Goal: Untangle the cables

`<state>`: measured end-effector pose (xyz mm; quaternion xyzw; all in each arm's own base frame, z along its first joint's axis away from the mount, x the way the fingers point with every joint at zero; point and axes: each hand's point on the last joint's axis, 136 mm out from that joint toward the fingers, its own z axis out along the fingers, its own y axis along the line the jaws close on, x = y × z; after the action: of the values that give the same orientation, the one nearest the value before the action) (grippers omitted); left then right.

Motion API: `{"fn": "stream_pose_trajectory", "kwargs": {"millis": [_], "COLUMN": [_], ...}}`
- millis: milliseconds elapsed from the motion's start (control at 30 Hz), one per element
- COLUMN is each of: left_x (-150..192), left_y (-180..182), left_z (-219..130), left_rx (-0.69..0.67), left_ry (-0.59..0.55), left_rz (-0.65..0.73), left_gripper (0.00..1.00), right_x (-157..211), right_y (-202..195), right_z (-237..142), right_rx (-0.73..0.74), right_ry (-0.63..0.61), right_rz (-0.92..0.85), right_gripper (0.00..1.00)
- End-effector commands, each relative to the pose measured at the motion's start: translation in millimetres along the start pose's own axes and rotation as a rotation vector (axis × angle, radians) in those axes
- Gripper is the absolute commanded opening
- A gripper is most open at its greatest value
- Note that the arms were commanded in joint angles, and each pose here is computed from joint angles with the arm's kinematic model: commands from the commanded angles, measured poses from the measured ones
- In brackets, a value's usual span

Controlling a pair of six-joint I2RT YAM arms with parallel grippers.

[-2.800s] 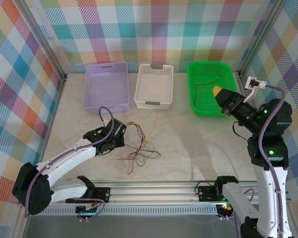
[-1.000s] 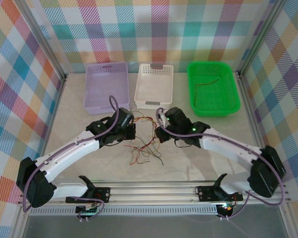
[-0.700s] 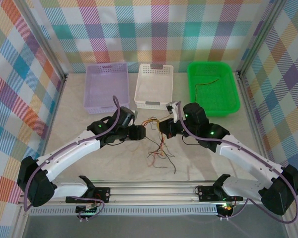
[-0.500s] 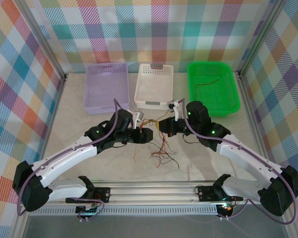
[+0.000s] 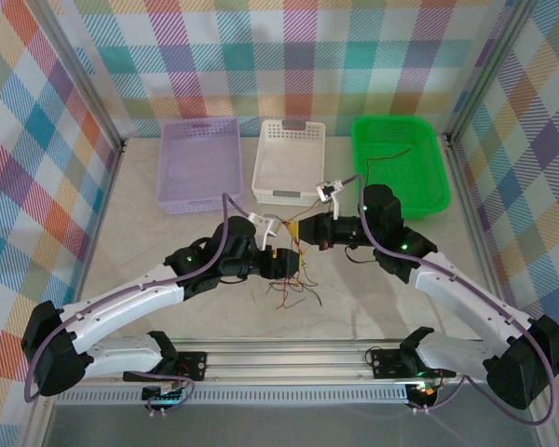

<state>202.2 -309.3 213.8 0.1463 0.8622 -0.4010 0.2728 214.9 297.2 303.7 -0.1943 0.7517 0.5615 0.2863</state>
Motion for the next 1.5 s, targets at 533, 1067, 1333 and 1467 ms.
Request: {"fn": "stream_pose_trajectory", "kwargs": {"millis": [533, 1067, 1333, 1467], "left_x": [-33.1, -38.2, -54.0, -56.8], "left_y": [2.4, -2.6, -17.1, -22.0], "left_z": [-1.9, 4.6, 2.2, 7.8], "left_rx": [-0.035, -0.033, 0.055, 0.077], "left_ry": [-0.208, -0.297, -0.386, -0.382], "left_rz": [0.008, 0.024, -0.008, -0.026], "left_gripper": [0.59, 0.63, 0.6, 0.46], "right_x": [-11.8, -10.9, -5.3, -5.5], "right_y": [36.0, 41.1, 40.3, 41.1], "right_z": [-7.7, -9.5, -13.1, -13.3], "right_rx": [-0.172, -0.215, -0.226, -0.237], "right_ry": [-0.049, -0.056, -0.063, -0.069], "right_rz": [0.035, 0.07, 0.088, 0.095], "right_gripper": [0.0, 0.0, 0.0, 0.0]}}
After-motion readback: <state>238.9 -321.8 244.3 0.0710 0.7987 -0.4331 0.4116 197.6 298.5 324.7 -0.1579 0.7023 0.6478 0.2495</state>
